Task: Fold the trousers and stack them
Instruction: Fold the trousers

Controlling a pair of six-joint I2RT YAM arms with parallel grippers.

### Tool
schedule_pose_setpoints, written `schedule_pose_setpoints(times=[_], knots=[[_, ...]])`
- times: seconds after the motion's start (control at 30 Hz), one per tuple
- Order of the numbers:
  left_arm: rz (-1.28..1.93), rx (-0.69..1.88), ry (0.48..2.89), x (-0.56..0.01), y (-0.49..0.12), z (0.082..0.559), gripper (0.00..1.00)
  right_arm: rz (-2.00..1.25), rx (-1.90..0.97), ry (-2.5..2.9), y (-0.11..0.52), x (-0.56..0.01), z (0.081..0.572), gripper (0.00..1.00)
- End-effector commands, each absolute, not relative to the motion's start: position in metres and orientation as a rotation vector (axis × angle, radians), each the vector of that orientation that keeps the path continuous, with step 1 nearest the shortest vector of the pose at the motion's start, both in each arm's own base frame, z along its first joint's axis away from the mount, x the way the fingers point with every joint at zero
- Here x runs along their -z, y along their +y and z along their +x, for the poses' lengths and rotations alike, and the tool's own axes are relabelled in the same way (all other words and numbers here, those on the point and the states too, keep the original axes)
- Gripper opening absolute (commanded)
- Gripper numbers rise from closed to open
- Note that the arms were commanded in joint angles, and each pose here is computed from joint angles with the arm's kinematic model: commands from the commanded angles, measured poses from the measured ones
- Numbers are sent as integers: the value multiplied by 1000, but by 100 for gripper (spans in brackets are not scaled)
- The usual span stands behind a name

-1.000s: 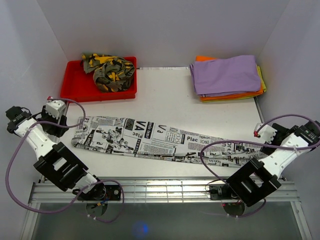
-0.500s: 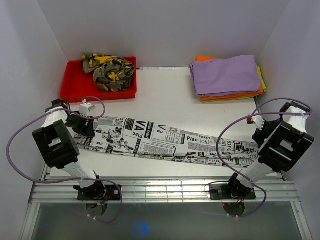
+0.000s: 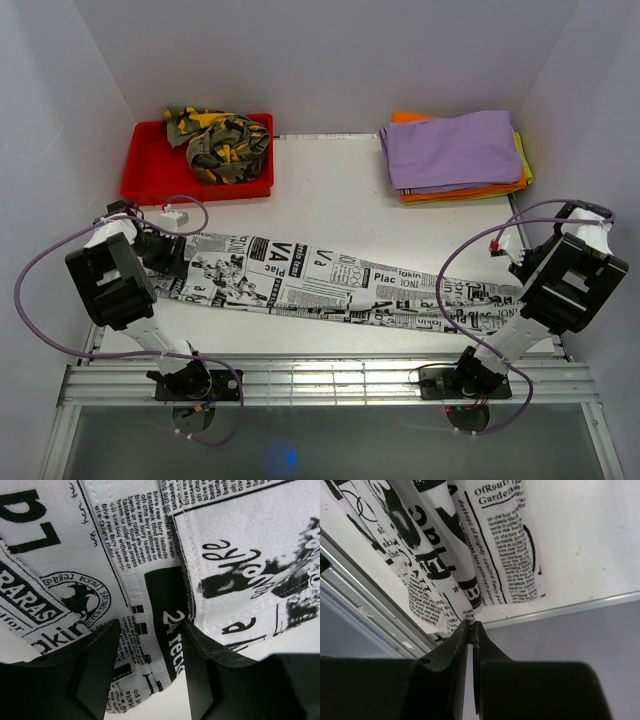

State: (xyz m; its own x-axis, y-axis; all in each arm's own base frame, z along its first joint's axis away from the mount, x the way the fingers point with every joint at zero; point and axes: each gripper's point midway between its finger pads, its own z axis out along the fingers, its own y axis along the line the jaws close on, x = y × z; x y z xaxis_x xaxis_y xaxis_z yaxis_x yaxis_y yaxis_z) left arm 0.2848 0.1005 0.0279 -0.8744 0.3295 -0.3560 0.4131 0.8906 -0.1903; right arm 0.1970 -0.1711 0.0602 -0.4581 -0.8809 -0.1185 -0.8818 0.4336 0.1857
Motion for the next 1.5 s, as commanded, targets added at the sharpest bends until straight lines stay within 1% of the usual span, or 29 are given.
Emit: schedule_pose_setpoints(times=[0.0, 0.27, 0.3, 0.37, 0.4, 0.47, 0.5, 0.57, 0.6, 0.67, 0.7, 0.73, 0.77, 0.8, 0.83, 0.87, 0.9, 0.93, 0.97, 1.0, 1.07, 1.13, 1.17, 1.2, 1.23, 1.27, 1.3, 1.4, 1.47], knots=[[478, 358, 2858, -5, 110, 270, 62, -1660, -328, 2652, -175, -85, 203, 8], [407, 359, 2885, 4, 117, 262, 57, -1738, -168, 2512, -173, -113, 224, 8], [399, 355, 2877, 3, 118, 264, 56, -1701, -130, 2494, -173, -118, 232, 8], [374, 359, 2881, 4, 121, 262, 53, -1597, -22, 2391, -172, -135, 267, 8], [366, 361, 2895, 5, 122, 259, 49, -1554, 75, 2328, -177, -161, 291, 8], [327, 377, 2918, 12, 125, 252, 43, -1435, 66, 2253, -165, -189, 319, 8], [308, 386, 2928, 14, 126, 250, 37, -1380, 145, 2188, -166, -228, 339, 8], [247, 408, 2954, 21, 129, 242, 30, -1345, 115, 2082, -147, -260, 353, 8], [227, 429, 2976, 27, 129, 238, 25, -1330, 153, 2027, -143, -281, 358, 8], [177, 439, 2992, 32, 133, 233, 20, -1397, 207, 1914, -126, -303, 345, 8], [155, 442, 2997, 33, 135, 232, 18, -1458, 230, 1889, -121, -299, 335, 8], [135, 451, 3005, 36, 136, 230, 14, -1526, 144, 1927, -113, -260, 313, 8], [123, 452, 3008, 37, 138, 228, 12, -1679, 264, 1874, -114, -259, 288, 8], [122, 456, 3012, 38, 139, 227, 11, -1740, 290, 1878, -118, -240, 276, 8], [117, 457, 3014, 39, 140, 225, 11, -1791, 185, 1932, -112, -187, 249, 8], [114, 453, 3019, 40, 142, 223, 9, -1856, 292, 1939, -126, -179, 231, 8], [116, 453, 3019, 40, 143, 222, 8, -1880, 379, 1942, -139, -166, 232, 8], [111, 454, 3020, 40, 144, 220, 7, -1883, 399, 1970, -147, -151, 225, 8], [114, 447, 3026, 41, 146, 218, 5, -1876, 364, 2052, -156, -126, 209, 8], [117, 442, 3029, 41, 147, 218, 4, -1883, 363, 2080, -163, -117, 205, 8], [123, 434, 3030, 40, 150, 217, 3, -1833, 338, 2165, -184, -103, 199, 8], [123, 433, 3025, 39, 152, 218, 2, -1784, 335, 2210, -197, -104, 202, 8], [136, 422, 3002, 34, 155, 224, 2, -1762, 313, 2233, -202, -100, 203, 8], [146, 478, 2944, 26, 148, 232, 4, -1747, 329, 2236, -206, -105, 208, 8], [248, 530, 2765, -7, 137, 256, 14, -1719, 321, 2235, -206, -109, 211, 8], [294, 498, 2743, -19, 139, 258, 14, -1714, 307, 2227, -203, -109, 211, 8], [348, 549, 2633, -37, 125, 271, 21, -1715, 311, 2210, -202, -114, 213, 8], [565, 547, 2428, -92, 98, 287, 30, -1721, 302, 2143, -189, -123, 215, 8], [719, 542, 2352, -107, 78, 284, 32, -1745, 312, 2102, -182, -127, 214, 8]])
